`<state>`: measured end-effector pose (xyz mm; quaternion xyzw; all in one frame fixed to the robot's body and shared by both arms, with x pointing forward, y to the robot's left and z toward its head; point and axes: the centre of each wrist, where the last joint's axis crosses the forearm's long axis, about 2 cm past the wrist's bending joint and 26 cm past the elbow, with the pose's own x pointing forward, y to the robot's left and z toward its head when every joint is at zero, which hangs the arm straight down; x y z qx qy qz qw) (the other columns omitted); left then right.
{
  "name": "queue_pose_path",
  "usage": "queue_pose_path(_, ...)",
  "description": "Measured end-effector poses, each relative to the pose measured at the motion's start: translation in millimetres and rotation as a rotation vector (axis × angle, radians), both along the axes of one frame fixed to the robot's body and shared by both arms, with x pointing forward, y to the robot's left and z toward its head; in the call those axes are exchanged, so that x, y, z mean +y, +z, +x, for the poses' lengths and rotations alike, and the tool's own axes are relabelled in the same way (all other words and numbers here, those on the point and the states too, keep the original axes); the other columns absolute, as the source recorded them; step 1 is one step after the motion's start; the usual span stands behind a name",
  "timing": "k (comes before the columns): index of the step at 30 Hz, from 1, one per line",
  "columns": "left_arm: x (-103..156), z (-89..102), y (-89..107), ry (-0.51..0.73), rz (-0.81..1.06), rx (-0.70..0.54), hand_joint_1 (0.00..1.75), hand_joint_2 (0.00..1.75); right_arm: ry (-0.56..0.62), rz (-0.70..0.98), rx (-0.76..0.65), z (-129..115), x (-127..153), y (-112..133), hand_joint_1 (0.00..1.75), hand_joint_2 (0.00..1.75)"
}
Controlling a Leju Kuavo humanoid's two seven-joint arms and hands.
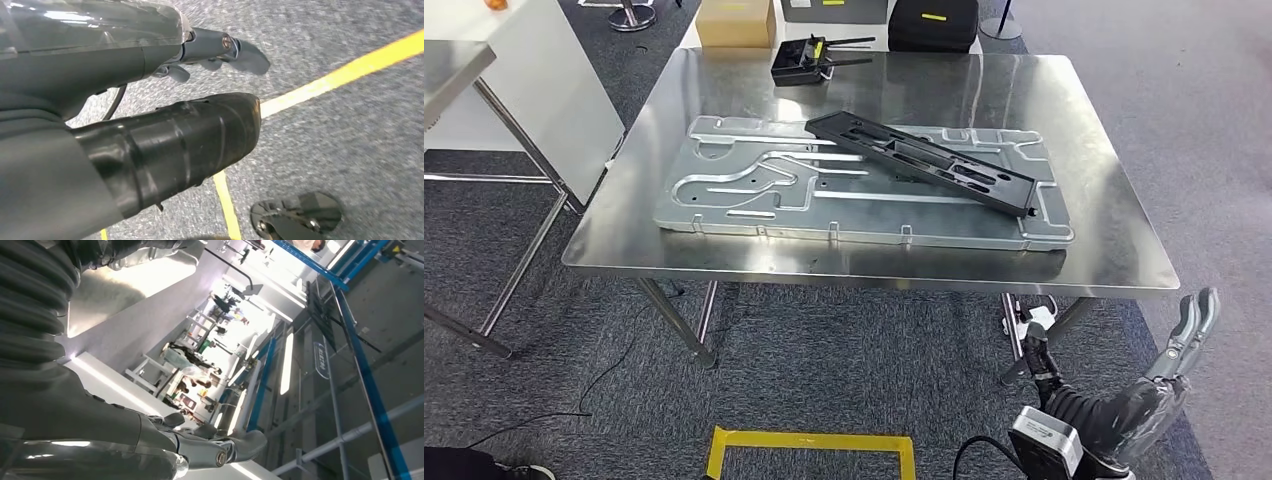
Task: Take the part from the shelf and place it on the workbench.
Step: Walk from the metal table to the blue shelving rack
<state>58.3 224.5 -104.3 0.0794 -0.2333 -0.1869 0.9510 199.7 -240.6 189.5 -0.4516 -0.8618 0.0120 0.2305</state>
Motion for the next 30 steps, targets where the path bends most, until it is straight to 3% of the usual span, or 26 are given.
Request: queue_pose_path(30, 1.0, -1.0, -0.3, 0.017, -0.005, -0.005, 0.00, 0.00, 0.000, 0.007, 0.010, -2.5, 0.7, -2.0, 0.00, 1.75)
